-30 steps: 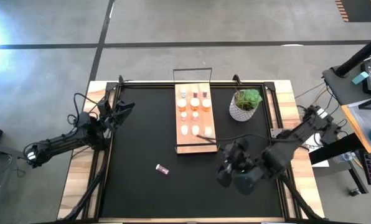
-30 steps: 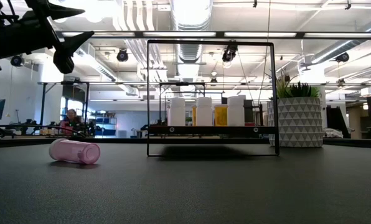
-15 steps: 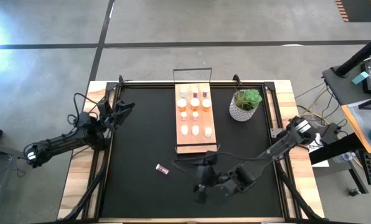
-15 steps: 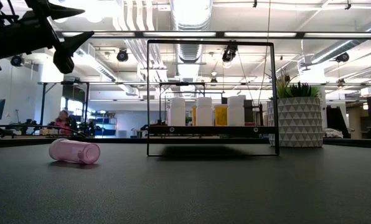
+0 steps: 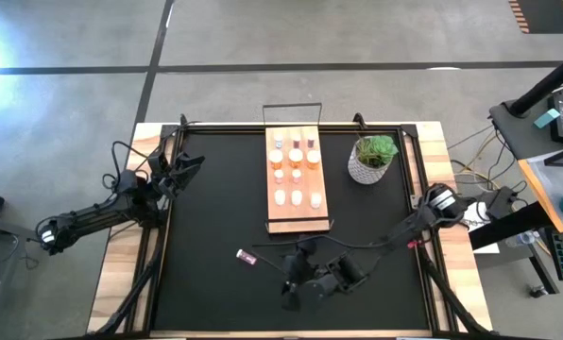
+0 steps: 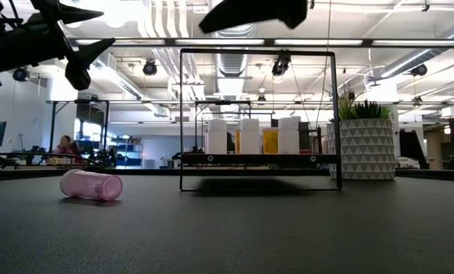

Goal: Pick and place medicine bottles onto shelf by color
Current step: Put the pink pill bottle on the shelf aligned with the pink pill bottle

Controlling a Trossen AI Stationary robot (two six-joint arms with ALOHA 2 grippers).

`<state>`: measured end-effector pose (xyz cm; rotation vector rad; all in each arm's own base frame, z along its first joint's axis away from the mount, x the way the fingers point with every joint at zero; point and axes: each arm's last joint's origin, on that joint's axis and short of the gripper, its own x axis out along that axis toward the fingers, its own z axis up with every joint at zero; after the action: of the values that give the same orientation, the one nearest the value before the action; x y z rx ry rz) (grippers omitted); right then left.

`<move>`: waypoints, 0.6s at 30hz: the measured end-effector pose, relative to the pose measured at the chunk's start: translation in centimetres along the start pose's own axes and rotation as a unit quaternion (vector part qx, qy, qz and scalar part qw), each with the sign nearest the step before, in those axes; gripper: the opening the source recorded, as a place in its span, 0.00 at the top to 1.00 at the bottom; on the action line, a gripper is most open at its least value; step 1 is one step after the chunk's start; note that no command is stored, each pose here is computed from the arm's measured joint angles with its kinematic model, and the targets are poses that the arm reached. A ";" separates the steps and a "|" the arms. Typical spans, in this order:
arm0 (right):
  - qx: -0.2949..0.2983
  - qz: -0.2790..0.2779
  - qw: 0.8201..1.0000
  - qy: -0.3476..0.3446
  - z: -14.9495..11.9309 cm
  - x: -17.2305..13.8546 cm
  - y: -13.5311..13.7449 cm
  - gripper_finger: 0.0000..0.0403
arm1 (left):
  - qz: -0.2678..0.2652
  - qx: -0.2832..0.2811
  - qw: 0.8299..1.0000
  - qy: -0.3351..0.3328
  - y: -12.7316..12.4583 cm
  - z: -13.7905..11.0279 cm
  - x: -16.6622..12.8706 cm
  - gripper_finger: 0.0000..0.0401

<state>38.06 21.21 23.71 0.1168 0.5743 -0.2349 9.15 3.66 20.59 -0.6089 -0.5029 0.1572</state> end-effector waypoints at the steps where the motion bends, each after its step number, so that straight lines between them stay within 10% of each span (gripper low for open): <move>1: 0.008 0.000 1.000 0.003 -0.1 0.3 -0.1 0.22 | 0.000 0.000 1.000 0.000 0.0 0.0 0.0 0.44; 18: -0.001 0.014 1.000 -0.019 -2.1 4.5 1.0 0.28 | 0.000 0.000 1.000 0.000 0.0 0.0 0.0 0.44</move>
<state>40.92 21.72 19.49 0.1185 0.5355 -0.2090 9.15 3.66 20.58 -0.6092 -0.5021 0.1570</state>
